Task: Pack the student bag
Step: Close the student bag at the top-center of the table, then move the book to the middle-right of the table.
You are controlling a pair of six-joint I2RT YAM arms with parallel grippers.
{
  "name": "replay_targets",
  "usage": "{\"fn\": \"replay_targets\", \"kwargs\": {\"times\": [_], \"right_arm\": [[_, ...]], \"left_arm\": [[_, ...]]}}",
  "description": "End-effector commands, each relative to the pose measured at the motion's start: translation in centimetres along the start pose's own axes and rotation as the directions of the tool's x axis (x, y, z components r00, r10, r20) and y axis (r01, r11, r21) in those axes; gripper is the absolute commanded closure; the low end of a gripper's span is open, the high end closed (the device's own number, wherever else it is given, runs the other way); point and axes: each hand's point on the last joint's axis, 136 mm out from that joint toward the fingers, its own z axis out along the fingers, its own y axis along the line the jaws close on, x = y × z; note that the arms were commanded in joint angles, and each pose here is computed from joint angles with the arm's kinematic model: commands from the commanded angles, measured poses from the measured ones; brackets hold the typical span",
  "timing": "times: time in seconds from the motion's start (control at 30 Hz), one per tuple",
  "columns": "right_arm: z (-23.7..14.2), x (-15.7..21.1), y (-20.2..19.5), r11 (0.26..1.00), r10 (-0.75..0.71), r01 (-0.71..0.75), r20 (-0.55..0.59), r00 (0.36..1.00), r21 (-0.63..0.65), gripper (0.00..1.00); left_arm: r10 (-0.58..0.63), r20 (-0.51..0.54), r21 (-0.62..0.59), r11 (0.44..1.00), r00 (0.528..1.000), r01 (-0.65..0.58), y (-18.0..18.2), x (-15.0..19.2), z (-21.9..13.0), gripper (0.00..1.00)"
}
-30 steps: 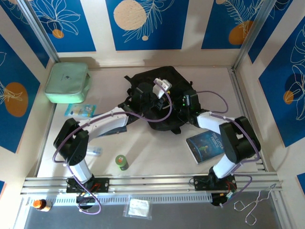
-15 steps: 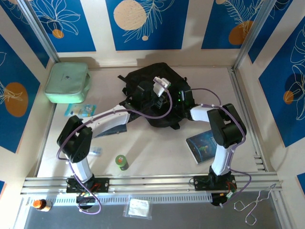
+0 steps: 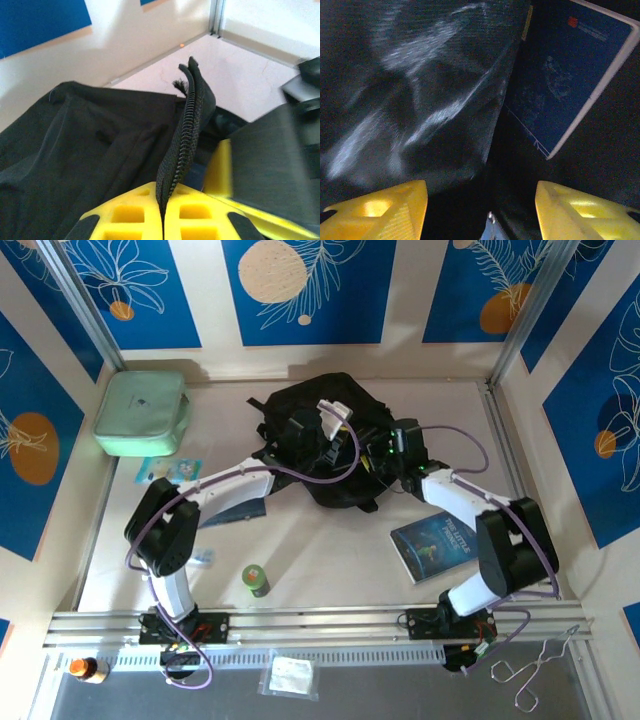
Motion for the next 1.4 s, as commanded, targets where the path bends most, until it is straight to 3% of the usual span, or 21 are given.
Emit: {"fn": "replay_targets", "kwargs": {"times": [0.0,0.23,0.37,0.4,0.47,0.5,0.63,0.77,0.93,1.23,1.37], "right_arm": [[-1.7,0.9,-3.6,0.992,0.007,-0.004,-0.023,1.0,0.124,0.41],[-8.1,-1.9,-7.7,0.93,-0.173,0.128,0.103,0.98,0.346,0.33],[-10.2,-3.4,-11.0,0.882,-0.185,0.134,0.069,0.98,0.451,0.28],[-10.4,-3.6,-11.7,0.878,-0.175,0.128,0.06,0.983,0.461,0.28],[-10.8,-3.9,-12.9,0.879,-0.152,0.116,0.041,0.988,0.463,0.27],[-11.1,-4.2,-13.5,0.876,-0.143,0.105,0.046,0.989,0.471,0.27],[-12.4,-5.5,-16.2,0.841,-0.101,0.031,0.101,0.99,0.539,0.22],[-13.2,-6.5,-18.8,0.813,-0.045,-0.05,0.148,0.988,0.581,0.15],[-13.6,-7.2,-20.8,0.789,-0.001,-0.094,0.154,0.988,0.607,0.12],[-12.3,-8.1,-22.3,0.796,0.041,-0.105,0.12,0.992,0.596,0.12],[-9.9,-8.1,-21.4,0.854,0.09,-0.102,0.049,0.995,0.51,0.14]], "left_arm": [[-0.047,0.019,-0.04,0.998,0.999,0.048,1.6,-0.5,0.0,1.0],[-0.032,-0.056,-0.031,0.999,0.998,0.03,2.3,1.9,-2.9,1.0],[-0.048,-0.142,0.005,0.999,0.989,0.05,1.5,3.4,-5.3,1.0],[-0.068,-0.158,0.006,0.998,0.985,0.069,1.5,3.7,-5.7,0.94],[-0.107,-0.18,0.01,0.994,0.978,0.111,1.2,4.3,-6.7,0.56],[-0.127,-0.188,0.003,0.992,0.974,0.13,1.3,4.5,-7.0,0.47],[-0.175,-0.189,-0.019,0.984,0.966,0.175,1.5,4.4,-8.3,0.2],[-0.196,-0.148,-0.009,0.98,0.969,0.197,1.5,3.2,-9.0,0.04],[-0.26,-0.158,-0.003,0.965,0.953,0.262,1.8,2.5,-9.0,0.0],[-0.299,-0.268,0.153,0.925,0.916,0.347,-0.7,2.3,-7.3,0.0],[-0.315,-0.309,0.179,0.908,0.898,0.38,-1.6,2.4,-6.5,0.0]]}}
